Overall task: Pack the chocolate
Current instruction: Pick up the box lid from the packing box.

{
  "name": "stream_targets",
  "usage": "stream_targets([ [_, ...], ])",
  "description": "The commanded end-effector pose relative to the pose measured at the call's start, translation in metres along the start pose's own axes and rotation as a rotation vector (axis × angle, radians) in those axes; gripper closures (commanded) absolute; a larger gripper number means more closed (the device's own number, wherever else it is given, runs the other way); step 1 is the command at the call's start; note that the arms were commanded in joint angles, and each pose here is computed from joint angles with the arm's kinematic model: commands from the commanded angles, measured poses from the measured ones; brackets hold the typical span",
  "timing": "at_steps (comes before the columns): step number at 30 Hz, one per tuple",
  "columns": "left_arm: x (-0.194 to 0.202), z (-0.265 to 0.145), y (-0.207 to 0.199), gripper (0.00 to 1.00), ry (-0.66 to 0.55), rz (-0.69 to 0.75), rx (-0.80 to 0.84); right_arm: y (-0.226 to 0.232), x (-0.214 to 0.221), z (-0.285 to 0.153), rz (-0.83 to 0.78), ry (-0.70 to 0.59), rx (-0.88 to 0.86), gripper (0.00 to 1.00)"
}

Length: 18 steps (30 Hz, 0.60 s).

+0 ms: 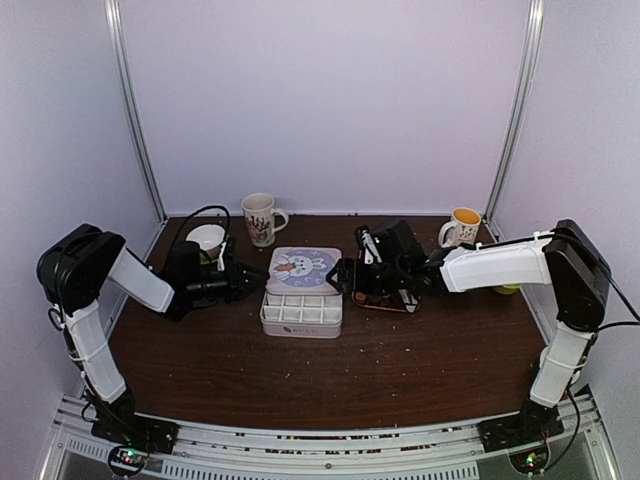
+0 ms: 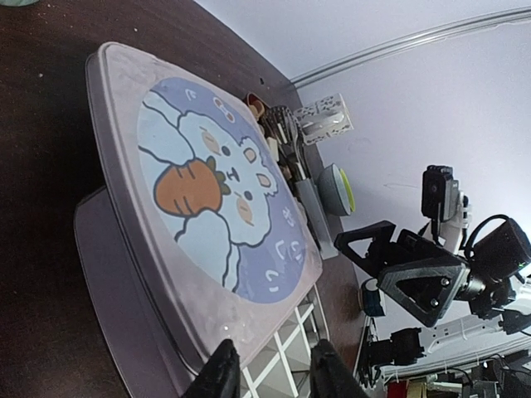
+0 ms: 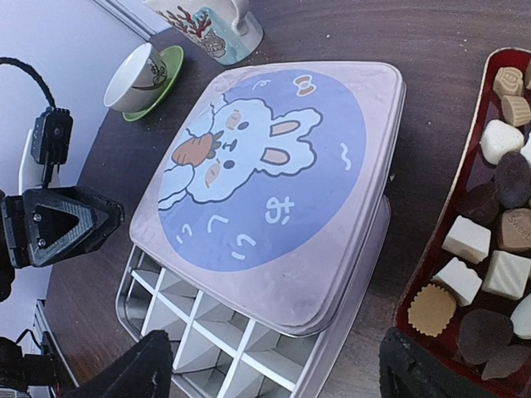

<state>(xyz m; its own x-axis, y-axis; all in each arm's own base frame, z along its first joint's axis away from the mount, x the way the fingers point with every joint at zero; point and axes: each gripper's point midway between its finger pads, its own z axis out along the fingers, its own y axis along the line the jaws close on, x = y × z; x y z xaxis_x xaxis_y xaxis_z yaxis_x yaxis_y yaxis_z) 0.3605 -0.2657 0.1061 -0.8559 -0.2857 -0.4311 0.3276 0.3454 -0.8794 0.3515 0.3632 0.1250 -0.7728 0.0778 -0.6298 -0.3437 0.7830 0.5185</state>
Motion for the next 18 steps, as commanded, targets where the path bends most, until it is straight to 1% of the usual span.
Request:
stream_targets([
  [1,-0.003,0.001,-0.008,0.67,-0.01,0.053,0.008,0.01,-0.004,0.009,0.034,0.012,-0.025,0.13],
  [4,-0.003,0.0,0.002,0.63,-0.02,0.056,-0.043,0.002,-0.01,0.012,0.04,-0.003,0.019,0.14],
  [6,-0.007,0.0,0.008,0.58,-0.031,0.061,-0.078,-0.006,-0.018,0.014,0.059,-0.02,0.035,0.14],
  [13,-0.014,-0.001,0.013,0.49,-0.03,0.094,-0.116,-0.018,-0.033,0.025,0.099,-0.023,0.022,0.14],
  [18,-0.019,-0.006,0.029,0.37,-0.022,0.117,-0.194,-0.021,-0.035,0.036,0.127,-0.008,0.006,0.14],
])
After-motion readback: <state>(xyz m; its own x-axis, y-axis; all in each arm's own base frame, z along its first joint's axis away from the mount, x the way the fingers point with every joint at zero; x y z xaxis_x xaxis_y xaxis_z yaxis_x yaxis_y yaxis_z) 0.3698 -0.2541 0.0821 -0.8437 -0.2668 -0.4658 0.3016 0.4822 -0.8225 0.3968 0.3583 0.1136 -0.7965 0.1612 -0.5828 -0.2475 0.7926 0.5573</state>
